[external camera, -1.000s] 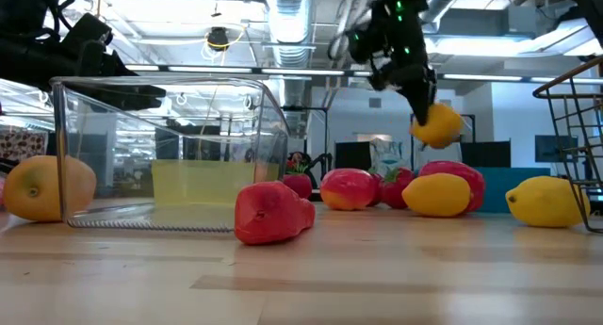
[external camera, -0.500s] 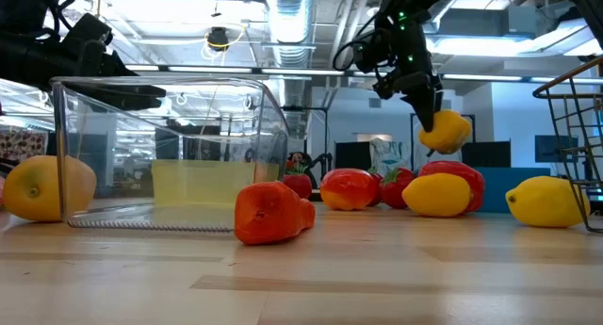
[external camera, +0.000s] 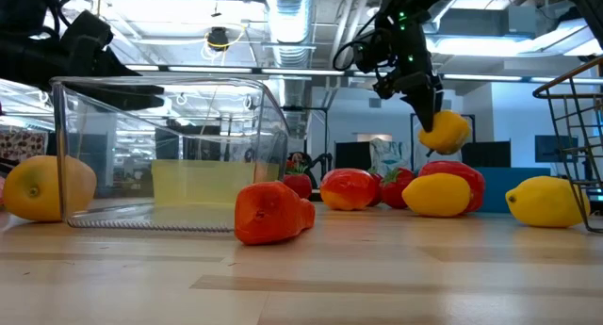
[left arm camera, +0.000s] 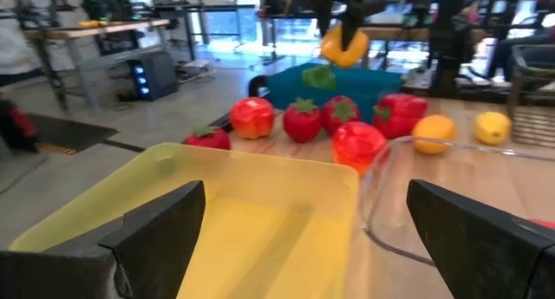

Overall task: Sort produce into baskets
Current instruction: Put the right yellow bell pepper into the blue bin, then put the bottom left lemon into the yellow bin

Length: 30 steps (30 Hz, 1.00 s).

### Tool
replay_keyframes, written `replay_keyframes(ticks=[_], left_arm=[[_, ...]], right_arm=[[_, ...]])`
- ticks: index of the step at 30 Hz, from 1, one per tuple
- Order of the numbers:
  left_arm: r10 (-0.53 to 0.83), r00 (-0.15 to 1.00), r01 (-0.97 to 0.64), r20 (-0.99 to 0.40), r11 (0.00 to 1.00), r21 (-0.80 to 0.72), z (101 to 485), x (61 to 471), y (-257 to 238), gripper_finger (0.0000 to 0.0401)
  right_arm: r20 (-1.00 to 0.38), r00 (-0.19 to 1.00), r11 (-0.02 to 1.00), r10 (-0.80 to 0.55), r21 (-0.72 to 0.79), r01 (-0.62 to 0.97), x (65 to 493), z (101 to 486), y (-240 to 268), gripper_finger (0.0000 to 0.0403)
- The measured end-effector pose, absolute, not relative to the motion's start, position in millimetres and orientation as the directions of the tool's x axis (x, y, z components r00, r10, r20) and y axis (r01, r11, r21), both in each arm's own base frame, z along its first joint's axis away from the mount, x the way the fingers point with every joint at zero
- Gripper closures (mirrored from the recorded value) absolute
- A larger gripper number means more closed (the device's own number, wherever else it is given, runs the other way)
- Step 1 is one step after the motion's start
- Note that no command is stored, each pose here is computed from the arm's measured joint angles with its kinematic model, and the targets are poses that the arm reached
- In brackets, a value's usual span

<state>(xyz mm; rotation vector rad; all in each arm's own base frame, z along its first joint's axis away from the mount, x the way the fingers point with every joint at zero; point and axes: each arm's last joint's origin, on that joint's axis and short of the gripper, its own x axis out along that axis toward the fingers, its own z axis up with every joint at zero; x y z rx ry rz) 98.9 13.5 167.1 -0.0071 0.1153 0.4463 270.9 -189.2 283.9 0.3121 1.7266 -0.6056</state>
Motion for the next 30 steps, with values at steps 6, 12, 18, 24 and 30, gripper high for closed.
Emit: replay_keyframes(ticks=[6, 12, 18, 24, 30], left_arm=[[0.380, 0.920, -0.385, -0.095, 0.921, -0.050, 168.6, 99.9, 12.0, 0.0013], [0.278, 0.950, -0.291, -0.145, 0.953, -0.079, 187.6, 97.1, 9.0, 0.0013], [0.171, 0.934, -0.210, -0.313, 0.973, -0.096, 207.1, 96.8, 5.9, 0.0013], [-0.026, 0.891, -0.071, -0.452, 0.978, -0.196, 208.8, 108.4, -1.9, 0.0026], [-0.140, 0.802, -0.041, -0.581, 0.957, -0.286, 194.2, 123.1, -11.4, 0.0051]], right_arm=[[-0.963, -0.246, 0.827, -0.114, -0.229, 0.513, 270.9, 283.9, -189.3, 0.0031], [-0.962, -0.246, 0.827, -0.114, -0.229, 0.513, 270.8, 283.8, -189.2, 0.0019], [-0.962, -0.246, 0.827, -0.114, -0.229, 0.513, 270.8, 283.8, -189.2, 0.0019], [-0.962, -0.247, 0.826, -0.114, -0.229, 0.515, 270.9, 283.7, -189.3, 0.0019], [-0.962, -0.247, 0.826, -0.113, -0.229, 0.515, 270.8, 283.7, -189.2, 0.0019]])
